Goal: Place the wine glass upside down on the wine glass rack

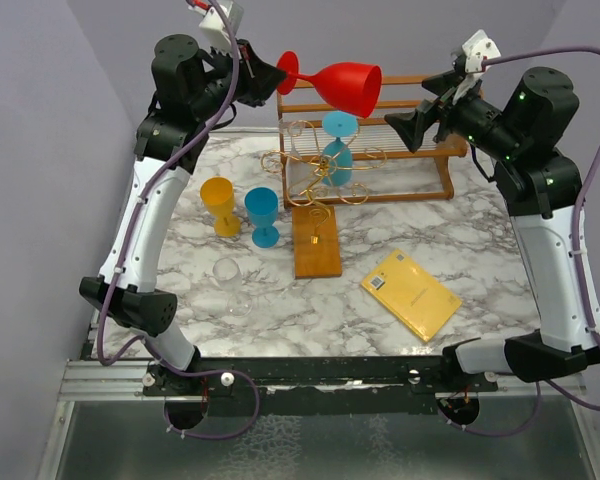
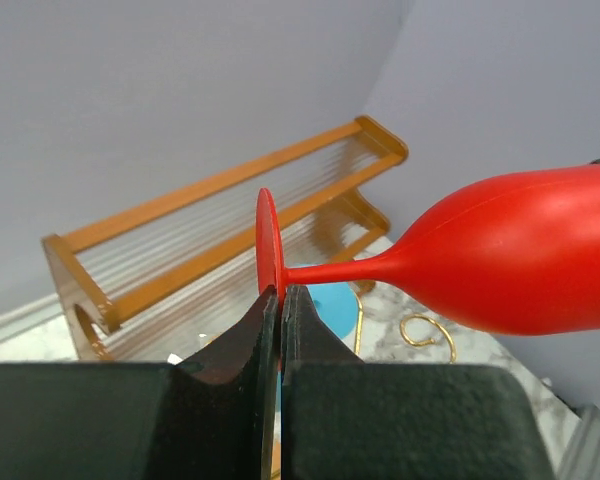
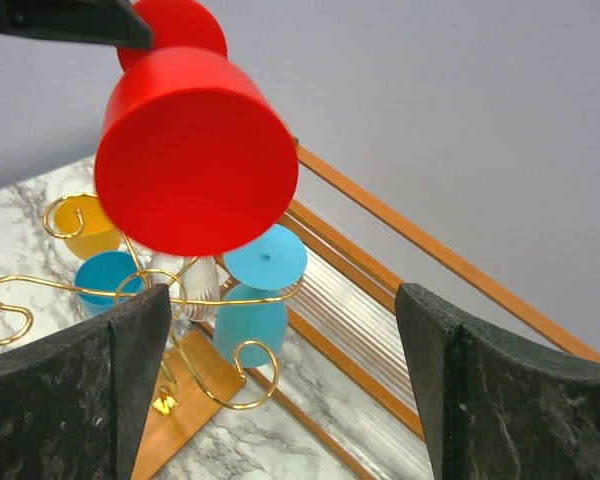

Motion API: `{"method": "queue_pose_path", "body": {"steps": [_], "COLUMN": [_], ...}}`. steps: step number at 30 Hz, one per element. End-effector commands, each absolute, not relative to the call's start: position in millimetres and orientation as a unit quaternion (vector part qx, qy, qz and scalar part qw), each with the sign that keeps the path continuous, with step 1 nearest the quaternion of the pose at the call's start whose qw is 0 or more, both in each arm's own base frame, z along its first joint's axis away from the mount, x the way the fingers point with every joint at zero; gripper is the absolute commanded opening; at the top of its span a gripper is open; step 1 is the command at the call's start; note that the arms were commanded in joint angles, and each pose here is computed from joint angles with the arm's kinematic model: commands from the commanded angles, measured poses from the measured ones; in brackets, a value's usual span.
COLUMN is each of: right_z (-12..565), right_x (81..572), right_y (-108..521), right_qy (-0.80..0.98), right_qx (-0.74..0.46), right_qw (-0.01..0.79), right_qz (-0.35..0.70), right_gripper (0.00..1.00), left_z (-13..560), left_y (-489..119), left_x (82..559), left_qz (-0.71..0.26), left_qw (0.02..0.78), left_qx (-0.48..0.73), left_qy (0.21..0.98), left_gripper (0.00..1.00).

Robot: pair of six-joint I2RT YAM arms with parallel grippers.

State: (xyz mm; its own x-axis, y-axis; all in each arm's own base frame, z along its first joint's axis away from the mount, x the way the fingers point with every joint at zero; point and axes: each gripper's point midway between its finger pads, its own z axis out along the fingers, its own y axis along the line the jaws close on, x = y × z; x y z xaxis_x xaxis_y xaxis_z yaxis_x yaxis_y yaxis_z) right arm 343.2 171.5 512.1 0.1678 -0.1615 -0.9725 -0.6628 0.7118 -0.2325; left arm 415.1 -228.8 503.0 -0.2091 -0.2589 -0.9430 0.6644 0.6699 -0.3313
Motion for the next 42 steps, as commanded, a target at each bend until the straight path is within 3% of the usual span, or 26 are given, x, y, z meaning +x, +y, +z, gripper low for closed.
{"method": "queue_pose_path", "body": {"steps": [1,13,25,35,42], "right_z": [520,529,552,549,543], "right_x": [330,291,279,297,309], "right_y": [157,153,98,59,38], "right_qy": [0.617,0.614,0.633,0.654,0.666], "right_qx": [-0.332,-0.336,-0.223,-0.143,-0.101], "right_qw": [0.698,0.694,0.733,0.741,0.739], "right_qz": [0.147,0.169,0.109,0.05,0.008], "right_gripper": [0.94,0.97,0.98,0.98,0.99], "left_z": [549,579,566,510,469], "left_y": [-201,-198,-292,-384,-409], "left_x": [408,420,418,397,393], "left_qz": [-0.305,-0.186,-0.033,0.092,0.122], "left_qw": [0.687,0.752,0.776,0.734,0.702], "left_qx": [0.143,0.142,0.235,0.39,0.435], "left_qy": [0.644,0.616,0.585,0.548,0.55], "left_gripper": [0.0,0.0,0.0,0.0,0.0]}}
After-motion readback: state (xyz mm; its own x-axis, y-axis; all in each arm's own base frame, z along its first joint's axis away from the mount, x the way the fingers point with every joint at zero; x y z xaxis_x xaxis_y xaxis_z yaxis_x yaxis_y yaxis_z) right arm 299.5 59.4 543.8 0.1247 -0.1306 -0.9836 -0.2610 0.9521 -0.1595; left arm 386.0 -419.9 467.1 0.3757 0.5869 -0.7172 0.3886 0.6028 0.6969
